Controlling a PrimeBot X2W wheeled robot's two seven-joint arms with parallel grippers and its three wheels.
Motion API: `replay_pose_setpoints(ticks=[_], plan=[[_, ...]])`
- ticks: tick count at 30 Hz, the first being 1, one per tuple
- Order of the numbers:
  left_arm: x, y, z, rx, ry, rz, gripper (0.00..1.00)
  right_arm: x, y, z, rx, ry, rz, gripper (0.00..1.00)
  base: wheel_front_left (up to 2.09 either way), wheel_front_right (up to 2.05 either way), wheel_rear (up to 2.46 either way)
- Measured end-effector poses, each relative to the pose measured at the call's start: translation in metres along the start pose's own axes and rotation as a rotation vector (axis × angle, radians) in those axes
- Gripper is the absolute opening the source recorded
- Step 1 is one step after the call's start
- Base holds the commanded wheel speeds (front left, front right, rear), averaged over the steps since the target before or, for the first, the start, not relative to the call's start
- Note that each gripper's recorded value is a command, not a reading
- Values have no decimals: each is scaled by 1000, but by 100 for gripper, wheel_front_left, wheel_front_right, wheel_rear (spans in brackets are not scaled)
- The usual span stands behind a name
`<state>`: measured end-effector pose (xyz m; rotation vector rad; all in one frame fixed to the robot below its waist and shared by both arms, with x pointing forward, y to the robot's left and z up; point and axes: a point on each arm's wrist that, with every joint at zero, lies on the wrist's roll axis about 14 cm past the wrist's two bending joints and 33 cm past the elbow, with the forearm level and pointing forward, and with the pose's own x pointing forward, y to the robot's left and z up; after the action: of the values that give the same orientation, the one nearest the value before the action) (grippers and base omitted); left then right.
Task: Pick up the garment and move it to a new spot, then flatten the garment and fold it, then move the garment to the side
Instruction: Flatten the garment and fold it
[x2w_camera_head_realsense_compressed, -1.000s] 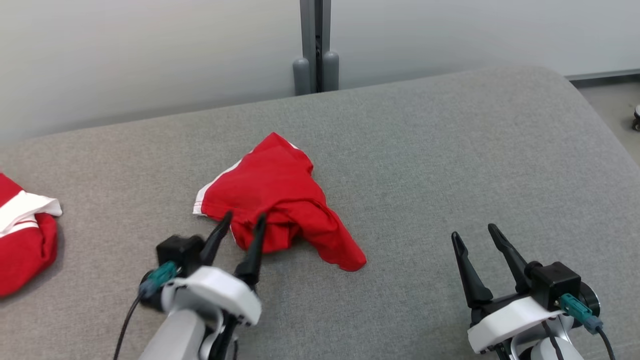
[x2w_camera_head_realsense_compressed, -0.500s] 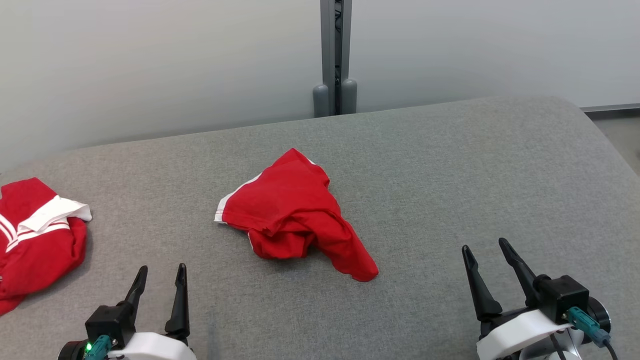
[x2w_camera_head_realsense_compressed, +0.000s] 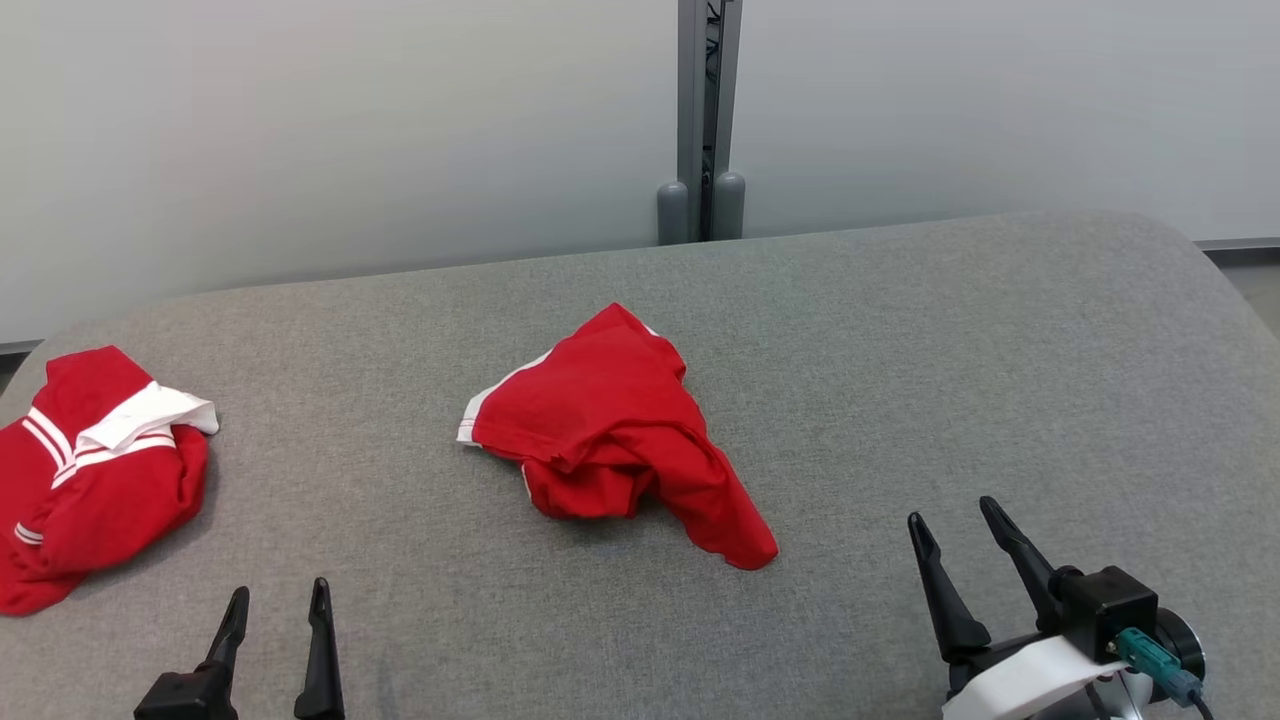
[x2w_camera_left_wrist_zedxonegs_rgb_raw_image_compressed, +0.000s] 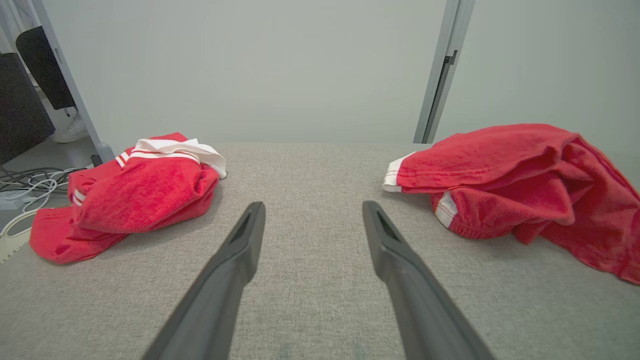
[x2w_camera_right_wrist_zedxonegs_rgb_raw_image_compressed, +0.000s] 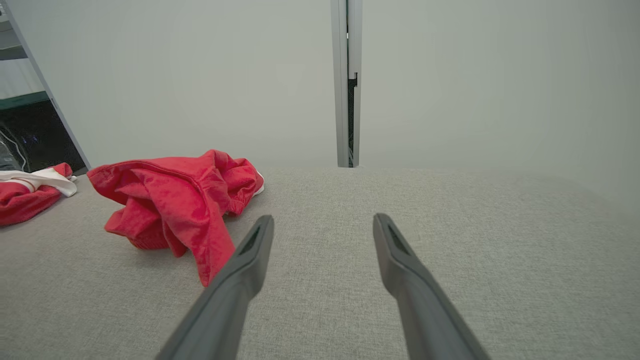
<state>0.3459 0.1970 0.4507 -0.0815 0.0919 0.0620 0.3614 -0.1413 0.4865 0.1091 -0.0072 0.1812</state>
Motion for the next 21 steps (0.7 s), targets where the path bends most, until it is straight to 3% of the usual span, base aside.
replay_pose_setpoints(ticks=[21], plan=[[7,-21,-10,-39,32,-52,100,14,23,-22,9,68,84,100,0,0,0]])
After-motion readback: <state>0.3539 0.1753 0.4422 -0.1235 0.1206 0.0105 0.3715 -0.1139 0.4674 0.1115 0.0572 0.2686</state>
